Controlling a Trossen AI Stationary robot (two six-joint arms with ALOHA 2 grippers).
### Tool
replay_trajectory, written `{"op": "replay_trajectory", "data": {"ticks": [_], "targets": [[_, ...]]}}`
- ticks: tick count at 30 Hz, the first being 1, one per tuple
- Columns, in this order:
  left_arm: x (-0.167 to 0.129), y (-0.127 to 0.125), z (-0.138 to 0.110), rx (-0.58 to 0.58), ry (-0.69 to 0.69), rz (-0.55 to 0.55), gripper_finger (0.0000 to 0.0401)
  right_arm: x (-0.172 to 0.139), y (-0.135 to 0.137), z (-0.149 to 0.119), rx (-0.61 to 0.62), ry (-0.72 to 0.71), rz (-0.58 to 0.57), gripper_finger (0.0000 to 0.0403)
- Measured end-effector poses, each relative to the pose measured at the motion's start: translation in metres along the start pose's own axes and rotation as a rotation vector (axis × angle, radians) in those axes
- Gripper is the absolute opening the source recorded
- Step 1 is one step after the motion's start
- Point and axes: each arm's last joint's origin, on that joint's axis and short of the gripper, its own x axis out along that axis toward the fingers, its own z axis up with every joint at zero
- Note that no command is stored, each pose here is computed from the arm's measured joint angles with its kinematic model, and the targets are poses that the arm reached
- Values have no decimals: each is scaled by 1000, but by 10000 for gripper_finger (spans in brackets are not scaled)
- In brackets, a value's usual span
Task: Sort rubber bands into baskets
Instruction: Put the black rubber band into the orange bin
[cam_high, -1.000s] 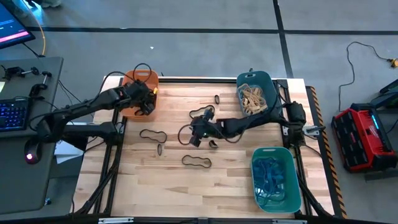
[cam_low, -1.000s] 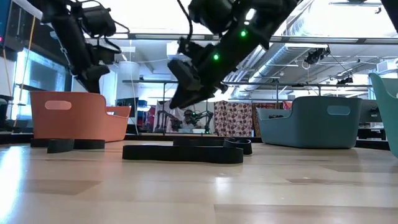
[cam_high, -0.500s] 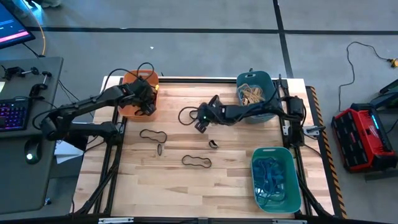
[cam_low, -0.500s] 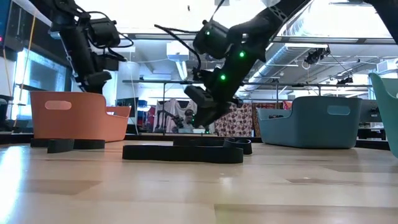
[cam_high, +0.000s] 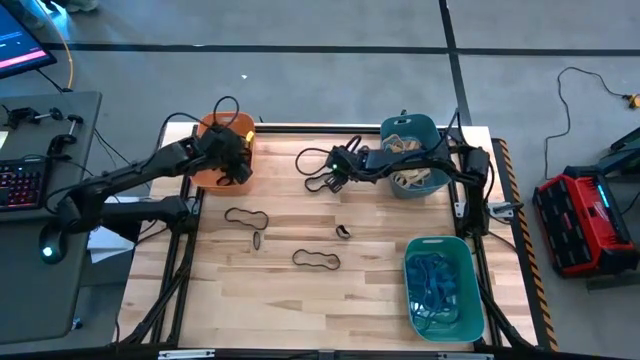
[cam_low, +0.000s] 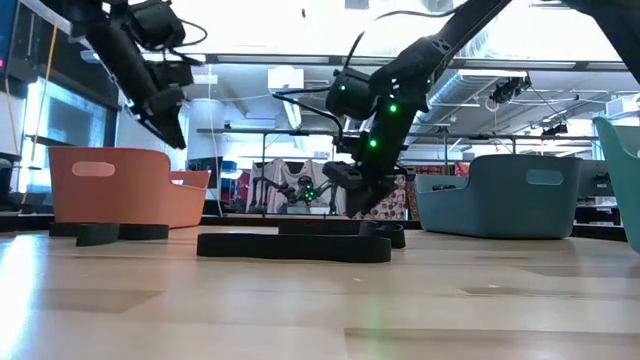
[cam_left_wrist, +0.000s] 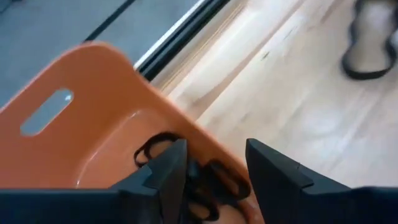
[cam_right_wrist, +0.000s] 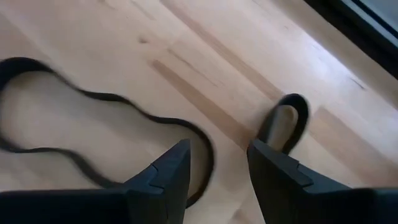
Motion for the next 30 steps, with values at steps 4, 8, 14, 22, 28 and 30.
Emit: {"op": "replay_trajectory", "data": {"ticks": [4,8,14,22,28,30], "targets": [[-11,-4,1,11,-63,-40,161,1,-4,1,-12,8,-6,147],[-20,-8,2,27,-113,-66,161,3,-5,-1,-24,11,8,143],[-30,-19,2,67,-170,-151,161,15,-13,-12,-18,19,65,124],[-38,-37,7,126,-256,-297,161,20,-18,-16,-27,25,104,26],[-44,-49,8,192,-296,-354,161,13,-6,-7,-68,-28,131,13],[-46,-52,9,210,-321,-363,161,7,4,-2,-100,-53,153,6]]}}
